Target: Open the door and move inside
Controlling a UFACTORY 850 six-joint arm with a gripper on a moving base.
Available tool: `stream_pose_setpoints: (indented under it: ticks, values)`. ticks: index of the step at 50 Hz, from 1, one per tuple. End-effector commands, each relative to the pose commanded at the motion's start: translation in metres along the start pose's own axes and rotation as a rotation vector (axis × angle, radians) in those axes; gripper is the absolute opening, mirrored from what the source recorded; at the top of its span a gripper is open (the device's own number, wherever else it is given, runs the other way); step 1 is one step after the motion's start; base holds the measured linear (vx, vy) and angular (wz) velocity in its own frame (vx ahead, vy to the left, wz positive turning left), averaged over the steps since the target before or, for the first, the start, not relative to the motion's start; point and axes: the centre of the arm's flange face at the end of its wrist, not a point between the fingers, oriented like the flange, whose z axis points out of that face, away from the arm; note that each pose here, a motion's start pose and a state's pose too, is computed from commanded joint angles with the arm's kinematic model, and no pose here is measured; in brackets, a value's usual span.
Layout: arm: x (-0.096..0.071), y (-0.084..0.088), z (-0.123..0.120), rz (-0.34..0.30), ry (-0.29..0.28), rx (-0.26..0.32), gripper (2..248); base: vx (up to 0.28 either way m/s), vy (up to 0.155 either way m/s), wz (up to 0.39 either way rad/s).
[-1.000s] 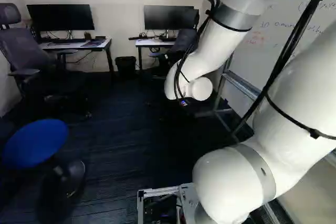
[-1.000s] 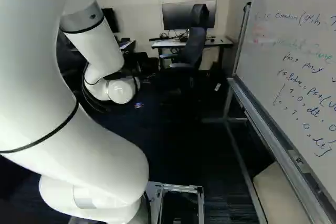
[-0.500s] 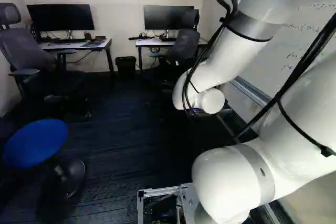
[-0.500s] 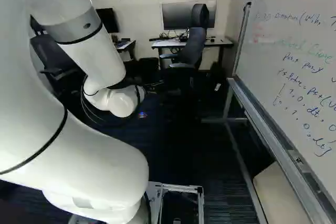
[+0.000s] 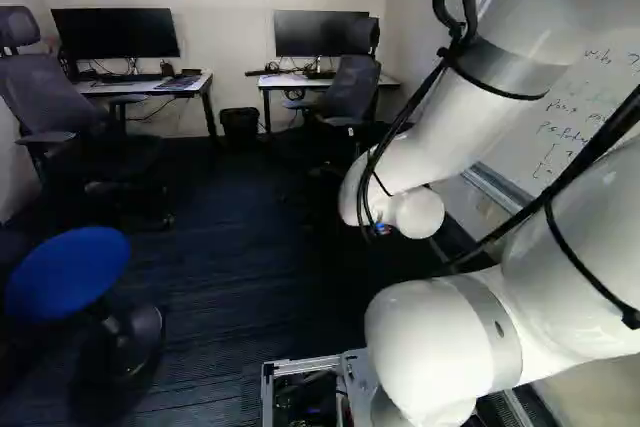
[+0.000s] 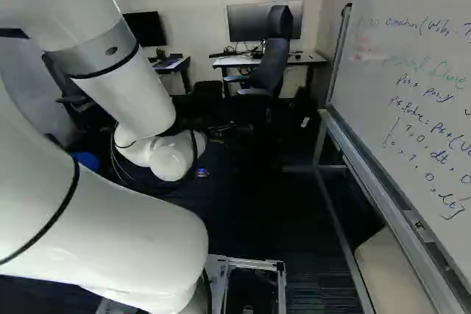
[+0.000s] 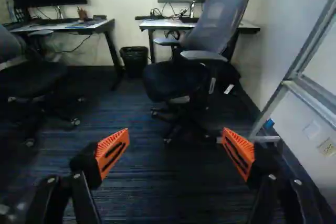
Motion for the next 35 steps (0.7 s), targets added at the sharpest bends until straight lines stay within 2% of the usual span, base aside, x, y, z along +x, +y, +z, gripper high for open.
stream_pose_setpoints:
  ticks: [35]
  values:
    - [-0.0046, 0.0029, -0.0051, 0.006, 0.0, -0.012, 247, 0.0, 0.0, 0.0]
